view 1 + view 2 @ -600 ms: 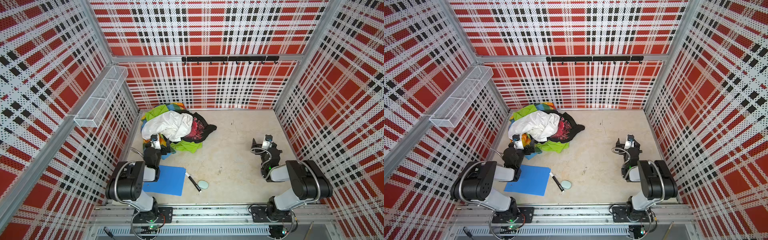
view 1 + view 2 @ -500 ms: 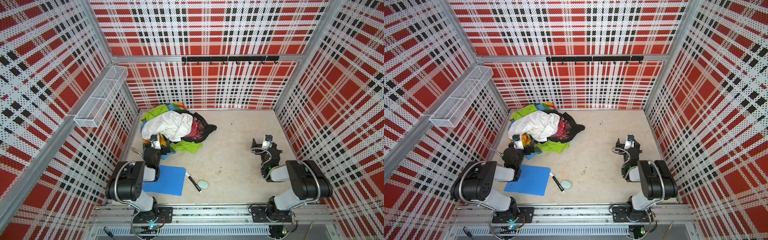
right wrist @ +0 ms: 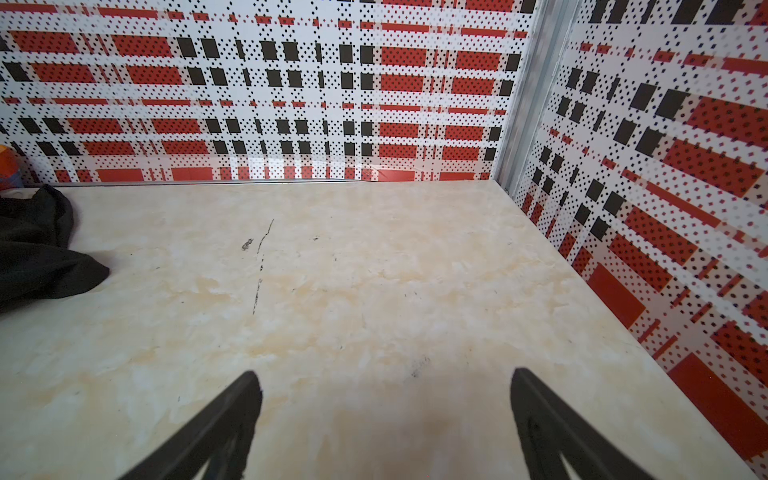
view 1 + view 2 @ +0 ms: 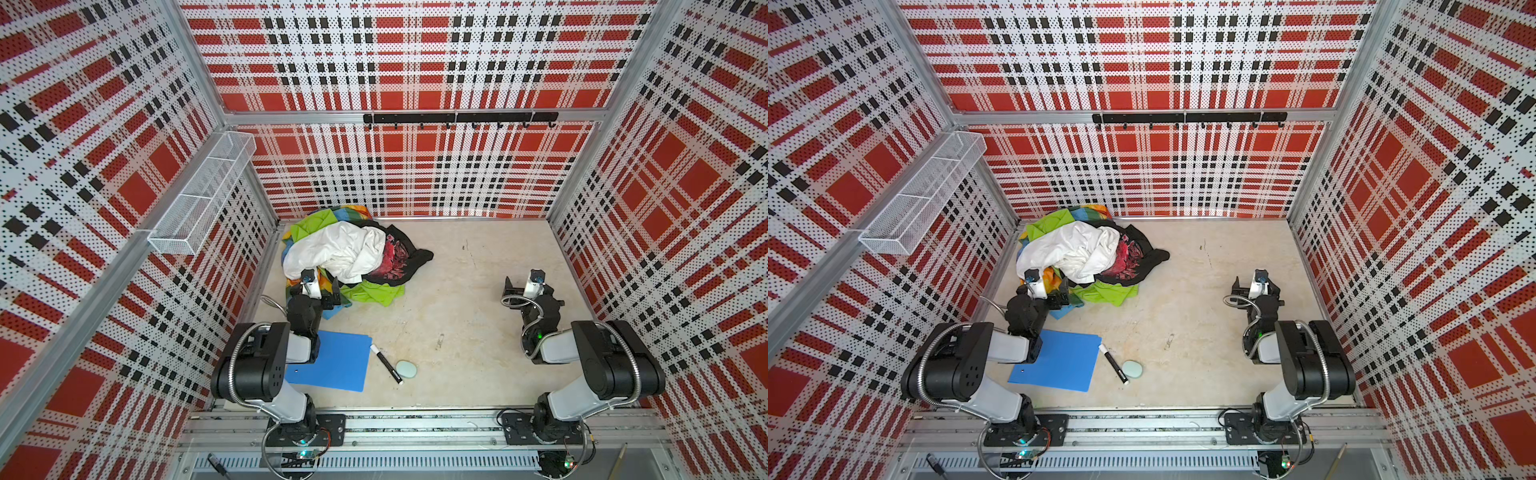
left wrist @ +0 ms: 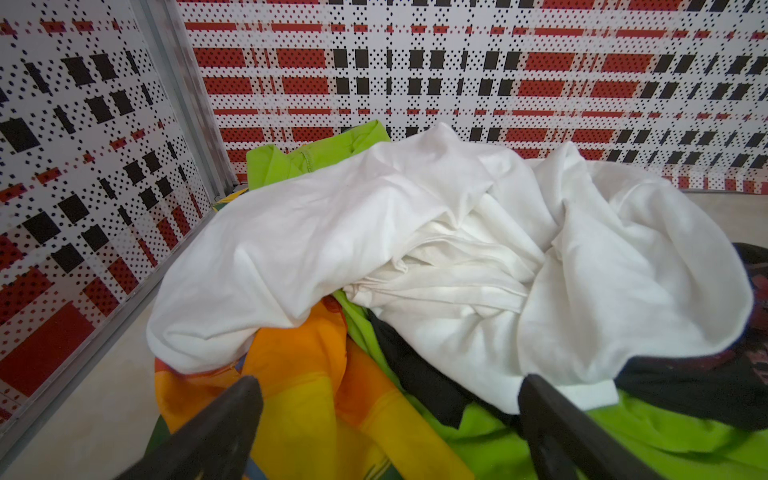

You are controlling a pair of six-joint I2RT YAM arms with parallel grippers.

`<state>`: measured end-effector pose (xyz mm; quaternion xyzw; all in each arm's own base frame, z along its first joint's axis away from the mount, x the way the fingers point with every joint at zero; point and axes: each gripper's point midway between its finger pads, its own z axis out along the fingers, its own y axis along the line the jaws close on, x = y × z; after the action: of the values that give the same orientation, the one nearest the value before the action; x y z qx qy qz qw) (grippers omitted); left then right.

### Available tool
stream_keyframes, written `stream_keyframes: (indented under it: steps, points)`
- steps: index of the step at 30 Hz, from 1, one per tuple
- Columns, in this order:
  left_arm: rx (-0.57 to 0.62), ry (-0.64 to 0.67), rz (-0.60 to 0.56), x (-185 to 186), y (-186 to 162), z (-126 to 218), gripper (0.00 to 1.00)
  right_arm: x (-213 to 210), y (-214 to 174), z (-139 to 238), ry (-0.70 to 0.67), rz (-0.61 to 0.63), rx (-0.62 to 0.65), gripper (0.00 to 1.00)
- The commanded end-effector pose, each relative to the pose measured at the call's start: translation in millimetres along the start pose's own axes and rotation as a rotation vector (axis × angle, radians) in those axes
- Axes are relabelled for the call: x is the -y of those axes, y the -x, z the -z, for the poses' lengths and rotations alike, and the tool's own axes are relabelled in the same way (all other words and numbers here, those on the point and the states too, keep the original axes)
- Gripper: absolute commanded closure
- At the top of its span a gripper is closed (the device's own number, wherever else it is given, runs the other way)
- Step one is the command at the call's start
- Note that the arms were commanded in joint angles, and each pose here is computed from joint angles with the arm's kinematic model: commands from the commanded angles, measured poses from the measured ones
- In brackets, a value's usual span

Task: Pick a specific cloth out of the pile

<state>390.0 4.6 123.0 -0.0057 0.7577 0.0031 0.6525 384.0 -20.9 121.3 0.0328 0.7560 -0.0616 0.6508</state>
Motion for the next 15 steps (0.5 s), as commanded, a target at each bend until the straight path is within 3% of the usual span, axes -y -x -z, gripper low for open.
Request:
stream_keyframes:
  steps: [1,15]
  points:
    - [0.031,0.002,0.001,0.5,10.1,-3.6,0.01,3.2,17.8,0.3,-0.015,-0.021,0.063,0.0]
    - [0.031,0.004,0.0,-0.2,10.2,-3.6,0.01,2.8,17.3,0.6,-0.014,-0.021,0.062,0.0]
